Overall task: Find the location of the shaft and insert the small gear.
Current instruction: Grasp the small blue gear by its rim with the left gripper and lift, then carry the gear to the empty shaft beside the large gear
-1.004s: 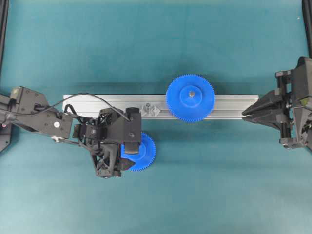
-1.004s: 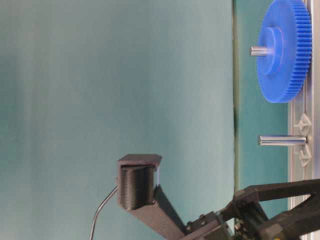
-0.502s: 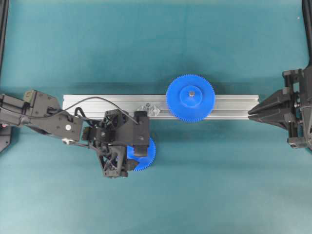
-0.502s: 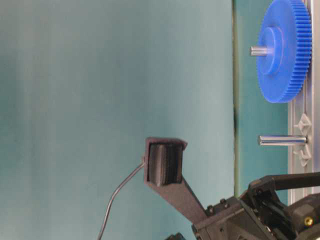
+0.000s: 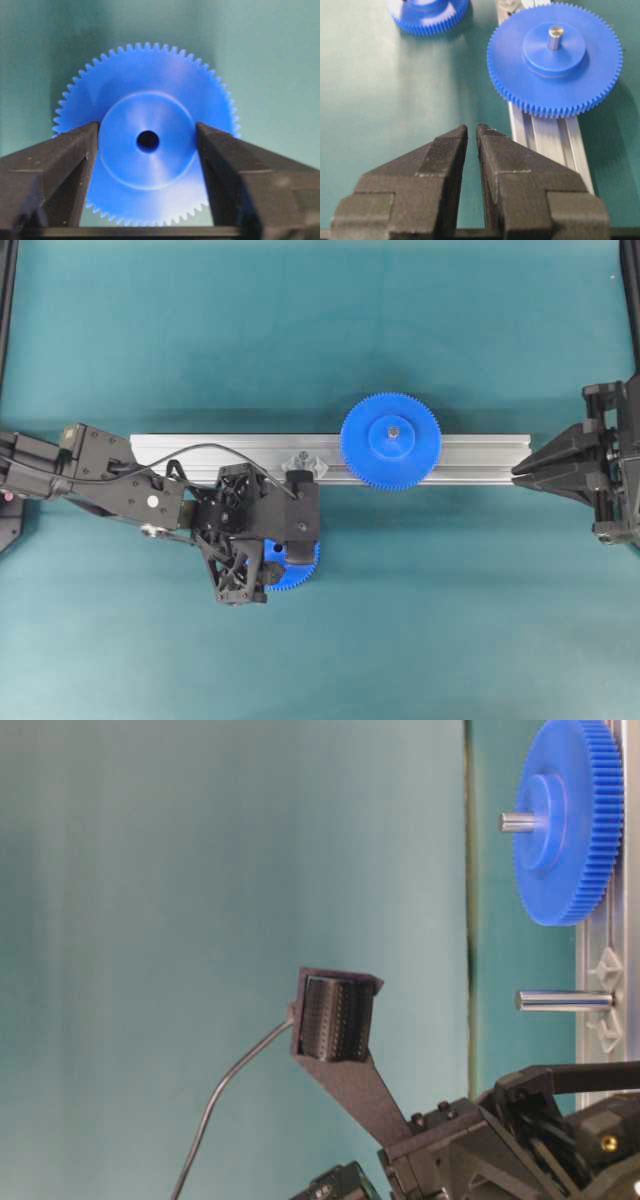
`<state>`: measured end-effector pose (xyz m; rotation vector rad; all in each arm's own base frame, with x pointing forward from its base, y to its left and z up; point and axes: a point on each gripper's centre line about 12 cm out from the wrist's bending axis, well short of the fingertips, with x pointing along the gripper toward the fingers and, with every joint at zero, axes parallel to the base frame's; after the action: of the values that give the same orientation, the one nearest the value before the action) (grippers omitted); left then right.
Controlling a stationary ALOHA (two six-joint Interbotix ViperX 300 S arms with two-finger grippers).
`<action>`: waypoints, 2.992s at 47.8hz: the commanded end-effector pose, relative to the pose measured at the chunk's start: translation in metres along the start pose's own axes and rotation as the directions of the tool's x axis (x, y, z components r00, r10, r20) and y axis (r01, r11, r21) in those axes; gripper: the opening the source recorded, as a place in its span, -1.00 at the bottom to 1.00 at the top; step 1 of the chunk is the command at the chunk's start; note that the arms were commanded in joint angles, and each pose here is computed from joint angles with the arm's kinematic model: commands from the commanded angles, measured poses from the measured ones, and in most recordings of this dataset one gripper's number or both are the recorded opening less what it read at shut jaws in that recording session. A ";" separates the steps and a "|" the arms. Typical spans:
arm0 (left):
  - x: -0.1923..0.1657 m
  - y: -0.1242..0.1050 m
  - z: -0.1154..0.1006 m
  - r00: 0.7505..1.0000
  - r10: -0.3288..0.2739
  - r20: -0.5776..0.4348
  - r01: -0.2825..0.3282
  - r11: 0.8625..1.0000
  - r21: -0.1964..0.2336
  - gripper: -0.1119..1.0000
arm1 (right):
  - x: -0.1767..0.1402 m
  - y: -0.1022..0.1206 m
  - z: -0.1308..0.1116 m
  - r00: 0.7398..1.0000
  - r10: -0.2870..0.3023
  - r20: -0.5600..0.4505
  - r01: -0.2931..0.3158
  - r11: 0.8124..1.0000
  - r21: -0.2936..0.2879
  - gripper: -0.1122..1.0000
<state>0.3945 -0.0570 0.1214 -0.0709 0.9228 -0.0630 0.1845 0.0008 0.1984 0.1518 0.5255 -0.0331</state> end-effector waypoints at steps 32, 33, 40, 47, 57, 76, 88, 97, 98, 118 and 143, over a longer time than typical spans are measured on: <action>-0.064 0.021 0.063 0.980 0.028 0.197 -0.020 0.999 -0.045 0.39 | -0.003 -0.001 0.001 1.000 -0.001 0.022 0.001 1.000 0.010 -0.45; -0.068 0.023 0.065 0.978 0.032 0.207 -0.022 0.999 -0.048 0.39 | -0.003 0.000 0.002 1.000 0.000 0.026 0.000 1.000 0.010 -0.45; -0.092 0.030 0.079 0.961 0.043 0.274 -0.050 0.999 0.019 0.39 | -0.007 -0.002 0.002 0.999 -0.008 0.042 0.007 1.000 0.015 -0.45; -0.102 0.037 0.087 0.951 0.056 0.304 -0.090 0.991 0.097 0.39 | -0.009 -0.005 0.001 0.999 -0.016 0.052 0.015 1.000 0.020 -0.45; -0.101 0.063 0.086 0.948 0.109 0.298 -0.134 0.989 0.065 0.39 | -0.012 -0.007 0.001 0.997 -0.027 0.069 0.025 0.999 0.028 -0.45; -0.081 0.081 0.080 0.958 0.140 0.249 -0.164 0.984 0.076 0.39 | -0.012 -0.010 0.000 0.997 -0.040 0.069 0.038 0.999 0.032 -0.45; -0.070 0.083 0.081 0.962 0.140 0.232 -0.162 0.984 0.079 0.39 | -0.013 -0.011 -0.001 0.996 -0.046 0.072 0.044 0.998 0.036 -0.45; -0.064 0.084 0.079 0.966 0.141 0.216 -0.162 0.984 0.078 0.39 | -0.014 -0.012 -0.001 0.995 -0.051 0.081 0.048 0.998 0.038 -0.45; -0.063 0.084 0.078 0.967 0.141 0.213 -0.161 0.984 0.079 0.39 | -0.014 -0.012 -0.002 0.996 -0.051 0.080 0.048 0.998 0.040 -0.45; -0.069 0.087 0.072 0.978 0.148 0.145 -0.160 0.984 0.073 0.39 | -0.016 -0.013 -0.003 0.995 -0.054 0.088 0.051 0.998 0.042 -0.45; -0.068 0.087 0.070 0.980 0.148 0.133 -0.160 0.984 0.081 0.39 | -0.018 -0.013 -0.003 0.993 -0.054 0.100 0.050 0.998 0.043 -0.45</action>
<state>0.4097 0.0359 0.1973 0.0758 0.8286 0.0384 0.1656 -0.0112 0.2012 0.1667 0.4342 -0.0969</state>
